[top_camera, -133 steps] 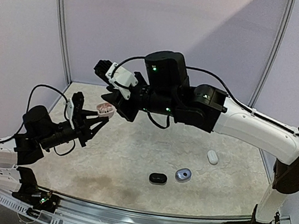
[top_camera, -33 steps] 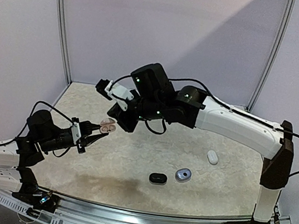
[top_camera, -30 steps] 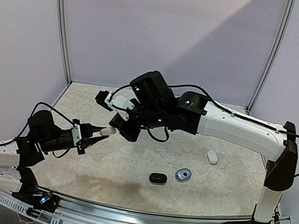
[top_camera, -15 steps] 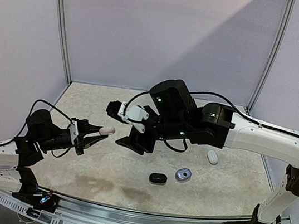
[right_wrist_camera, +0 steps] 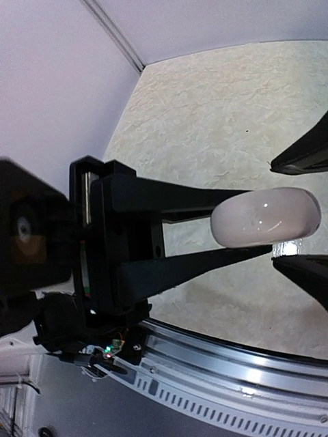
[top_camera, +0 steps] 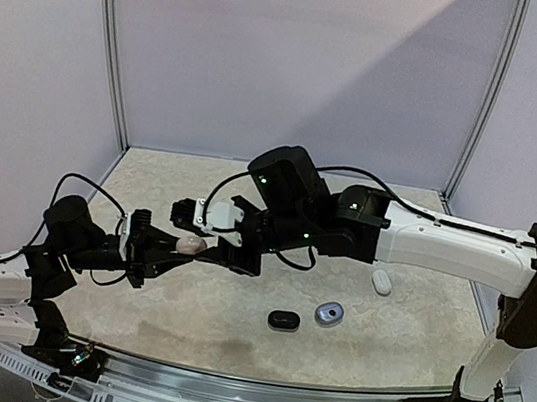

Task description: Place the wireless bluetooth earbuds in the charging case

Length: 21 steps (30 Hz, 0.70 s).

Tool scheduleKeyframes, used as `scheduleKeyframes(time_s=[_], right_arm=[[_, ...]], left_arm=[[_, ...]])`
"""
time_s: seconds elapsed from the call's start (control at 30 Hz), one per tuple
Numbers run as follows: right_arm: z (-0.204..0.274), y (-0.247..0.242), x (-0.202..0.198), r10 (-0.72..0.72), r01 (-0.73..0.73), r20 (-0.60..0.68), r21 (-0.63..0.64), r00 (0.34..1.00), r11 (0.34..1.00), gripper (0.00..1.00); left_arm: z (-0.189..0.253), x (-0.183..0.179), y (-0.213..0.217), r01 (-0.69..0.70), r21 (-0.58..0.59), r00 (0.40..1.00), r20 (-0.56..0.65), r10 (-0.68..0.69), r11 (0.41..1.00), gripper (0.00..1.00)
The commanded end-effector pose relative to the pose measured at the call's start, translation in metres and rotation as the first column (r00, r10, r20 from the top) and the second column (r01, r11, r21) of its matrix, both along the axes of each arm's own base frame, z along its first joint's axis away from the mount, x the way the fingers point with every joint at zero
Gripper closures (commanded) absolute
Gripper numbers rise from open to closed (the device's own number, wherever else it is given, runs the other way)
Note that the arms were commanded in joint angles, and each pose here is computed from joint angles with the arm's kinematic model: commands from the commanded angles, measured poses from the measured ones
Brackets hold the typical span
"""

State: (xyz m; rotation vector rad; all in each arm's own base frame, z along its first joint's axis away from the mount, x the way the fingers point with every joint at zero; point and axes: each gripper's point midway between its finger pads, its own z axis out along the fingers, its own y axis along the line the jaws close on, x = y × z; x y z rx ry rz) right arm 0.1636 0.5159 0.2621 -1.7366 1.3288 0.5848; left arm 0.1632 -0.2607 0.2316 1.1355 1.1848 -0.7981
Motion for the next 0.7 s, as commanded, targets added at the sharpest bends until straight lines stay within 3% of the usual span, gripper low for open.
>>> scheduleKeyframes(time_s=[0.0,0.17,0.23,0.27,0.37,0.4,0.43,0.53,0.6,0.63,0.67], right_arm=[[-0.002,0.008,0.003,0.014,-0.014,-0.030,0.007,0.999,1.000,0.71],[0.000,0.010,-0.001,0.030,-0.029,-0.053,0.019,0.998,0.999,0.98],[-0.001,0.007,0.002,0.017,-0.016,-0.061,0.011,0.998,1.000,1.00],[-0.001,0.006,0.005,0.001,0.000,-0.070,0.012,0.998,1.000,1.00],[-0.001,-0.005,0.035,-0.117,0.119,-0.137,0.011,0.984,0.993,1.00],[-0.004,-0.014,0.053,-0.188,0.191,-0.171,0.002,0.967,0.982,1.00],[-0.009,-0.029,0.080,-0.292,0.296,-0.225,-0.018,0.930,0.955,1.00],[-0.038,-0.086,0.146,-0.522,0.517,-0.394,-0.130,0.756,0.846,1.00],[-0.073,-0.132,0.180,-0.658,0.644,-0.577,-0.273,0.485,0.714,1.00],[-0.091,-0.152,0.188,-0.685,0.656,-0.630,-0.348,0.365,0.669,1.00],[-0.117,-0.172,0.193,-0.715,0.659,-0.669,-0.447,0.203,0.605,1.00]], left_arm=[[0.011,0.000,0.000,0.012,-0.019,1.000,-0.006,-0.012,1.000,1.00],[0.011,0.002,0.001,0.001,-0.023,1.000,-0.016,-0.001,1.000,1.00],[0.011,0.006,0.003,-0.027,-0.033,0.999,-0.029,0.026,0.999,1.00],[0.013,0.011,0.005,-0.060,-0.046,0.998,-0.039,0.058,0.997,0.95],[0.014,0.030,0.016,-0.196,-0.096,0.979,-0.081,0.189,0.976,0.09],[0.014,0.035,0.019,-0.230,-0.103,0.971,-0.090,0.221,0.968,0.02],[0.014,0.040,0.023,-0.265,-0.108,0.961,-0.103,0.255,0.958,0.01],[0.004,0.056,0.036,-0.387,-0.095,0.913,-0.175,0.368,0.917,0.01],[-0.004,0.066,0.047,-0.467,-0.087,0.869,-0.229,0.439,0.880,0.01],[-0.006,0.071,0.052,-0.505,-0.086,0.847,-0.242,0.473,0.859,0.01],[-0.008,0.075,0.056,-0.531,-0.083,0.831,-0.245,0.499,0.844,0.01]])
